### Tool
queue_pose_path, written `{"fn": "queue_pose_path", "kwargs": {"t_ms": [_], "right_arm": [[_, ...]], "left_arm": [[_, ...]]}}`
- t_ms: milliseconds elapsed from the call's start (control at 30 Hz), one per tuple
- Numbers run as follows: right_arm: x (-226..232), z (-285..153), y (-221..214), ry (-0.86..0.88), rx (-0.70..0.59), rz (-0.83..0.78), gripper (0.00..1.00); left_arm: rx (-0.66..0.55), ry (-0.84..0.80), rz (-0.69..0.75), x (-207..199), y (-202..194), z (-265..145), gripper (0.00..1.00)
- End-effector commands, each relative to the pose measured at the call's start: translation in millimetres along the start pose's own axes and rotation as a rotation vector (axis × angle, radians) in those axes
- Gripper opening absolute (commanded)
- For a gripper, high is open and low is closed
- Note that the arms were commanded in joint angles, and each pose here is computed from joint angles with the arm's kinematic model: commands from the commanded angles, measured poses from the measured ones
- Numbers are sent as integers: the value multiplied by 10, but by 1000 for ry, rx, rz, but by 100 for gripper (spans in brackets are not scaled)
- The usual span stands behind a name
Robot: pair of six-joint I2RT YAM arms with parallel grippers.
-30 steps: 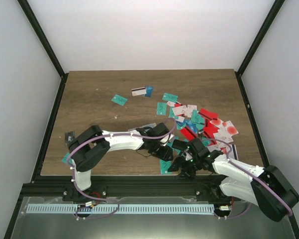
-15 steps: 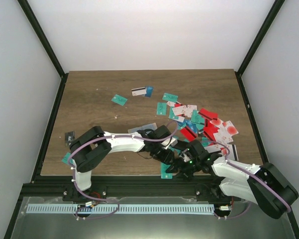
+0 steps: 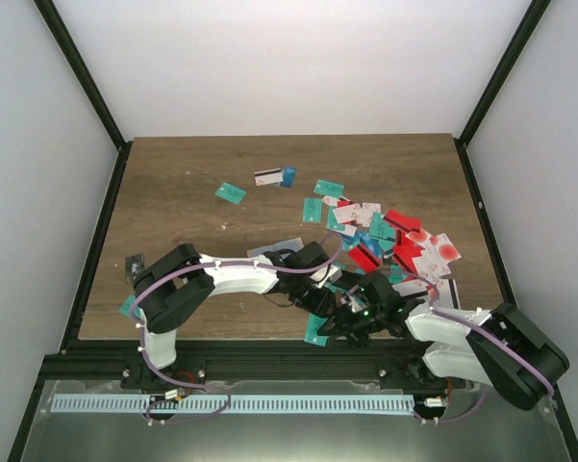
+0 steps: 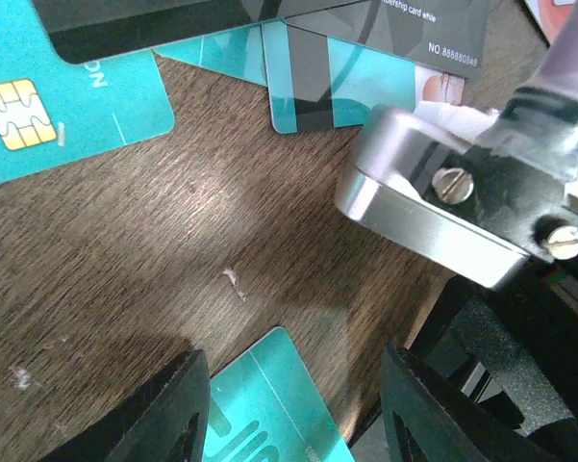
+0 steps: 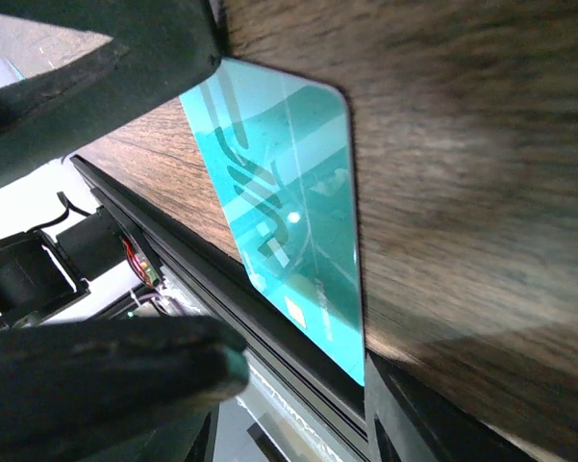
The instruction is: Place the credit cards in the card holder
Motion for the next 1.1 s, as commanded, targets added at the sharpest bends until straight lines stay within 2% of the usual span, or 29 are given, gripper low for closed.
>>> {"fn": "queue_pose_path", "kwargs": {"t_ms": [0,100,233,433,767,933,1067], "right_arm": [[-231,87,49,-95,-58,86,42],[-279,141,34,-133,-44,88,41],[-291,175,-11,-195,-38,82,44],[-299,208,-40,-213,-37,83,47],[-271,273,15,-171,-53,86,47],[-315,363,8,-198,-22,82,42],[-326,418,25,-206,-19,72,27]], "left_arm": [[130,49,-42,135,-303,166,52],[128,67,-42,139,-302,139,51],[96,91,-40,69,-258,-43,51],[127,145,-59,91,-375,-176,52],[211,88,-76,150,-581,-58,52],[231,72,-90,185,-644,-11,52],[240,51,-107,229,-692,24,52]]}}
Point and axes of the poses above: each gripper's point midway between its finger pads, its own z axis out along the fingers, its own x axis along the line the jaws close on, y = z × x, the point moved 9 cm from there along -z, back along the fingers, and after that the axes turned 9 degrees about z, right-handed, at the moved point
